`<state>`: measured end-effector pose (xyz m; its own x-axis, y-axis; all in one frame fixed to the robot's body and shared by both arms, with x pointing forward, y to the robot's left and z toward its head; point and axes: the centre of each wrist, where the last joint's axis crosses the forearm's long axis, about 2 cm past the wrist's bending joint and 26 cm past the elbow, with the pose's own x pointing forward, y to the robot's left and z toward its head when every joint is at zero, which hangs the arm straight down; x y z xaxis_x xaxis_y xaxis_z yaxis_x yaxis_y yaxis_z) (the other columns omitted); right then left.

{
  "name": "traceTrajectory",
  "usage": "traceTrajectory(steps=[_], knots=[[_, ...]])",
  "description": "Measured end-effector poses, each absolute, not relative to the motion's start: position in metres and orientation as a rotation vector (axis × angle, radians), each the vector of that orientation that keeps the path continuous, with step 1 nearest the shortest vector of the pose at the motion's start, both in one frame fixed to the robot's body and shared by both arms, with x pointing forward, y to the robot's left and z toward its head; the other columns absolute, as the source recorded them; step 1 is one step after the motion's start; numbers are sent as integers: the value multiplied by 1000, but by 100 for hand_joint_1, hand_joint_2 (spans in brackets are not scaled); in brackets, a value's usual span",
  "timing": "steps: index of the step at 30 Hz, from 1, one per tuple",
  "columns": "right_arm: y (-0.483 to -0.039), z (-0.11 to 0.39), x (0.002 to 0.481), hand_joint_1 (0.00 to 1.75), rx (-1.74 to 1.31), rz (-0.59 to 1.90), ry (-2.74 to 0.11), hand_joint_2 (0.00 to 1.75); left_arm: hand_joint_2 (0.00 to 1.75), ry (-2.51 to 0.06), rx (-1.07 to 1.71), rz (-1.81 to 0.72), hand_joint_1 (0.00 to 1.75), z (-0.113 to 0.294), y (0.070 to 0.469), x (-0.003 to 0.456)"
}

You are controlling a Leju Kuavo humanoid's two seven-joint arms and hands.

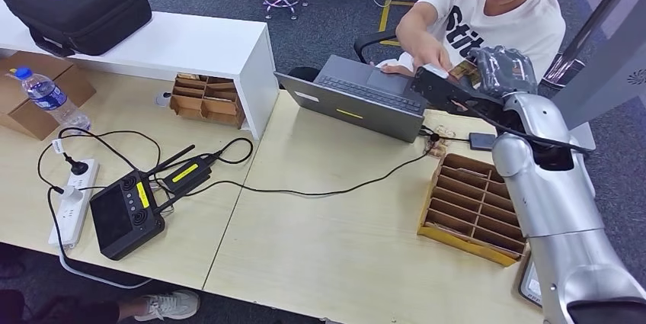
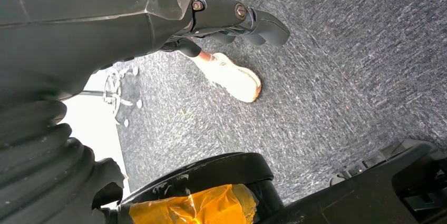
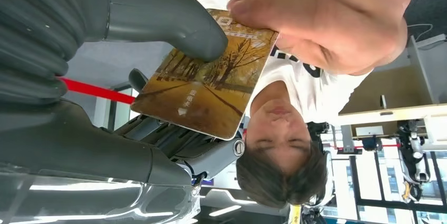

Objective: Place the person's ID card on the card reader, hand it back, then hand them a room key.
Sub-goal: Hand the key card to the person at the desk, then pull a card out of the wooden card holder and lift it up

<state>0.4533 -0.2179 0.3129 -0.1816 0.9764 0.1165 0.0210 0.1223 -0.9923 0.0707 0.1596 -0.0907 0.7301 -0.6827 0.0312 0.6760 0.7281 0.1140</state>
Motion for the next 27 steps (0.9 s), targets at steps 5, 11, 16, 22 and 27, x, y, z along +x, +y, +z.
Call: traceTrajectory(steps=[5, 11, 16, 22, 27], knots=[[-219, 313, 453, 15, -1062, 1232, -1419, 175, 175, -73, 98, -753, 0, -91, 160, 71], [-219, 313, 453, 0, -1064, 1235, -1424, 175, 175, -74, 98, -755, 0, -91, 160, 71], [-224, 306, 449, 0, -1056, 1228, -1458, 175, 175, -73, 97, -751, 0, -91, 160, 71], [-229, 299, 445, 0, -1054, 1225, -1459, 175, 175, -73, 97, -749, 0, -91, 160, 71], [-231, 297, 443, 0, -1052, 1222, -1473, 175, 175, -73, 97, -746, 0, -91, 160, 71]])
